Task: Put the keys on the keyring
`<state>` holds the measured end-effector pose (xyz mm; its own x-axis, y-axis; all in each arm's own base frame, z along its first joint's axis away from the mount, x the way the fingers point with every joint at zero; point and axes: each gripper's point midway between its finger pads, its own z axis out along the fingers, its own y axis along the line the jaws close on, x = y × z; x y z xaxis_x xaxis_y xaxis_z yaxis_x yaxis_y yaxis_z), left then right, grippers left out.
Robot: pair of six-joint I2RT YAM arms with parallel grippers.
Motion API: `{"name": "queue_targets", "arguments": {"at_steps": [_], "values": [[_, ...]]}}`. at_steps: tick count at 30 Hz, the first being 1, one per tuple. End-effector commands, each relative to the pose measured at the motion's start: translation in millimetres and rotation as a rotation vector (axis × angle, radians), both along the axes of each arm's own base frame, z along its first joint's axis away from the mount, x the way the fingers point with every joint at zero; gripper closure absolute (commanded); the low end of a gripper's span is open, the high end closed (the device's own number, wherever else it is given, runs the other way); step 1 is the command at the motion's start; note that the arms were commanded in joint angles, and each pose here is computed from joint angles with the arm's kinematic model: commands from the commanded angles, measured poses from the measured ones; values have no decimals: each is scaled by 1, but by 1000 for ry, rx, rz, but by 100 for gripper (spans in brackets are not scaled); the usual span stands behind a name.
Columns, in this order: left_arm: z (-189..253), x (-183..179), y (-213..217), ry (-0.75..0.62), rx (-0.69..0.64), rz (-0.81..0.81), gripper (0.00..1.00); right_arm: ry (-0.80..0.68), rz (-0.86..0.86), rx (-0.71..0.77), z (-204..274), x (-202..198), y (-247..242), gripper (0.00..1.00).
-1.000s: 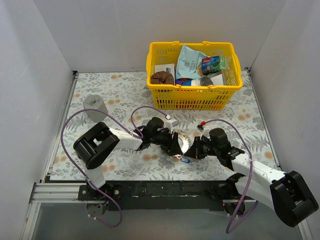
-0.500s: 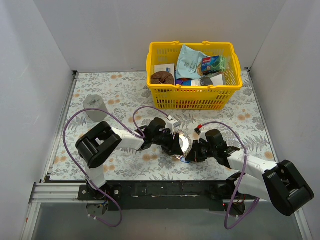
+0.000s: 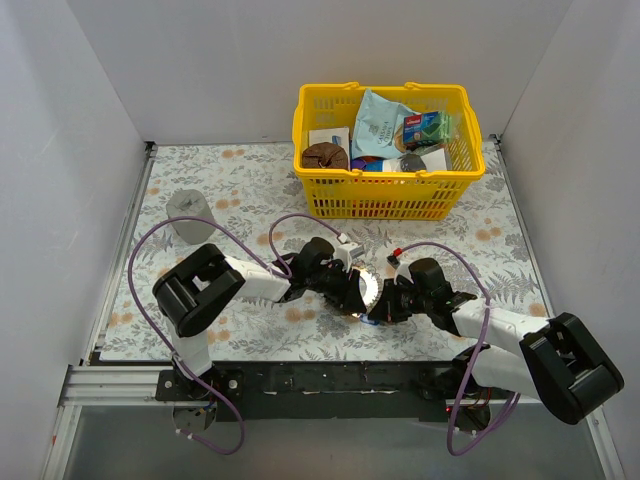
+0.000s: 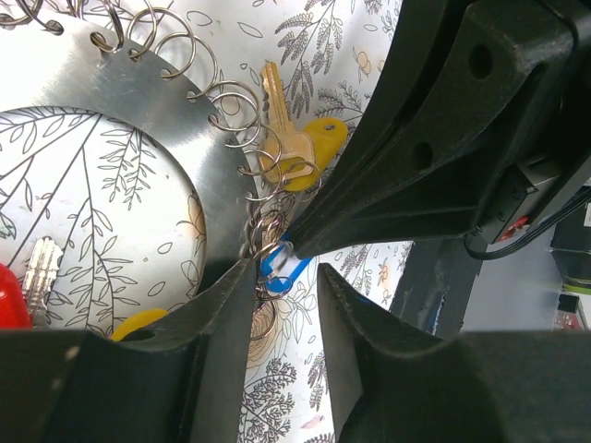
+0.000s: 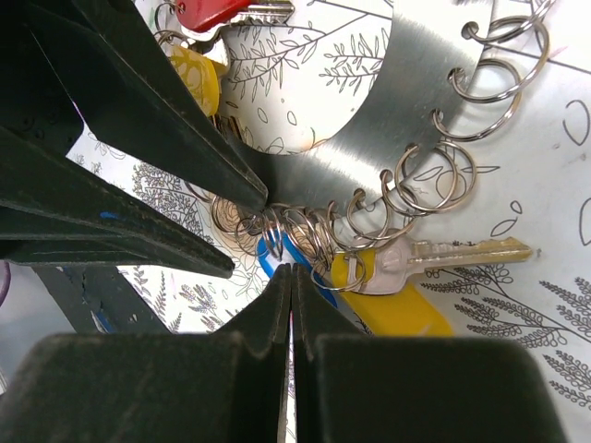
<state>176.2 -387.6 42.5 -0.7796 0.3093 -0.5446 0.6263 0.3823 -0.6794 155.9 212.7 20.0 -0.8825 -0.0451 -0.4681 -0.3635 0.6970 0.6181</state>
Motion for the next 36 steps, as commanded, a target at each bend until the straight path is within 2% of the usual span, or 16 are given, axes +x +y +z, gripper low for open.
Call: {"name": "queue_targets", "arguments": {"at_steps": [1,6,16,17,18,21,27,32,36], "values": [[3,1,-6,-29,-6,-23,70,-23,-4,-13,0,6,1,99],[-1,2,-7,-27,-1,-26,76,-22,-5,-13,-1,5,1,99],[3,5,-2,-53,8,3,76,-34,24,-2,7,3,3,98],[6,5,-2,-59,0,3,75,-56,26,12,12,4,4,91],[8,5,-3,-60,-6,5,75,-64,28,20,13,3,3,78],[23,7,-5,-88,-42,4,73,-108,20,52,23,5,4,59],[64,8,-11,-157,-142,-13,70,-152,3,69,37,8,3,36],[94,13,-11,-216,-189,15,68,-147,-23,75,37,9,2,35],[109,20,-6,-257,-195,60,67,-125,-13,99,35,6,6,42]]}}
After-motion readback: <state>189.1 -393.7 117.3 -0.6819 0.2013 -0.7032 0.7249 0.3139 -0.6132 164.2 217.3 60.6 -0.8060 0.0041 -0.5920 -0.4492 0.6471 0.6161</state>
